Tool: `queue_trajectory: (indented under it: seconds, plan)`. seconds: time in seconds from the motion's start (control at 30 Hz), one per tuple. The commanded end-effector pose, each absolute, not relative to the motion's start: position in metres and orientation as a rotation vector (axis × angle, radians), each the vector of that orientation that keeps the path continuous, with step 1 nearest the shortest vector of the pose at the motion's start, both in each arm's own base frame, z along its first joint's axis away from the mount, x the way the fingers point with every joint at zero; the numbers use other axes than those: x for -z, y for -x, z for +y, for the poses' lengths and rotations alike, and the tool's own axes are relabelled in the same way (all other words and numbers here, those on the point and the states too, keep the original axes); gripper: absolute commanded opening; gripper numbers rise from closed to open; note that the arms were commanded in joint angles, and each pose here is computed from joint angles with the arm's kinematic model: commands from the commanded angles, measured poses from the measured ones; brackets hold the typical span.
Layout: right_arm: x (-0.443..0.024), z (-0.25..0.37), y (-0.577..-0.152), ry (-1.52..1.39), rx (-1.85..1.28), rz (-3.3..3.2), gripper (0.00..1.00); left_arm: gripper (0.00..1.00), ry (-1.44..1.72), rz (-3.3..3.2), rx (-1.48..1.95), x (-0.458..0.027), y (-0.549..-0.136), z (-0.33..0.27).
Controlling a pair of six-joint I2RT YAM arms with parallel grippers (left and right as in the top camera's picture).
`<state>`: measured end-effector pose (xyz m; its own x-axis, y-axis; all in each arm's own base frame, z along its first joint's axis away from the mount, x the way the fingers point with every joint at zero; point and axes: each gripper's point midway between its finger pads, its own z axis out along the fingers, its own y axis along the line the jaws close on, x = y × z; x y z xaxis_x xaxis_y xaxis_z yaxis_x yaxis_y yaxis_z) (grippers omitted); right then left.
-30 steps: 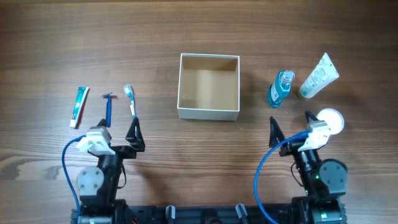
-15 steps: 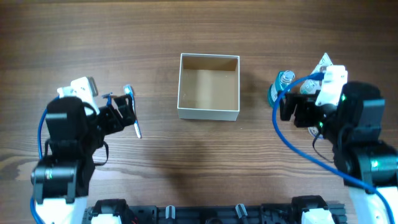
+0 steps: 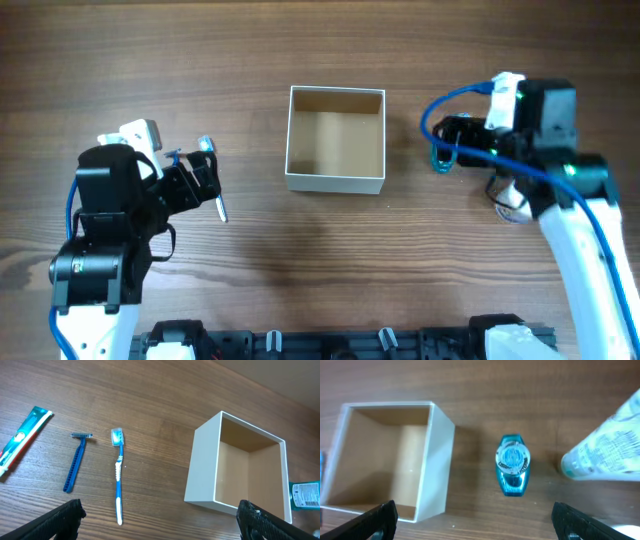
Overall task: Pack container
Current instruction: 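Reach the right gripper to the blue mouthwash bottle and grasp it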
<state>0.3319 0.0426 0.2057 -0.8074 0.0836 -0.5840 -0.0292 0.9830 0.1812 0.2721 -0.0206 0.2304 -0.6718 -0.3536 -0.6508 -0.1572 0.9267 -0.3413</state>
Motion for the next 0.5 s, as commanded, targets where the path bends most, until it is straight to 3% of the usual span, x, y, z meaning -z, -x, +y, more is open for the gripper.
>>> queue_trajectory:
  seconds: [0.0, 0.47]
  plan:
    - [-0.188, 0.038, -0.349, -0.082, -0.205, 2.542, 1.00, 1.00, 0.353, 2.318, 0.358, -0.233, -0.275, -0.025]
    - [-0.110, 0.028, -0.386, -0.094, -0.090, 2.676, 1.00, 1.00, 0.365, 2.363, 0.353, -0.223, -0.277, -0.025]
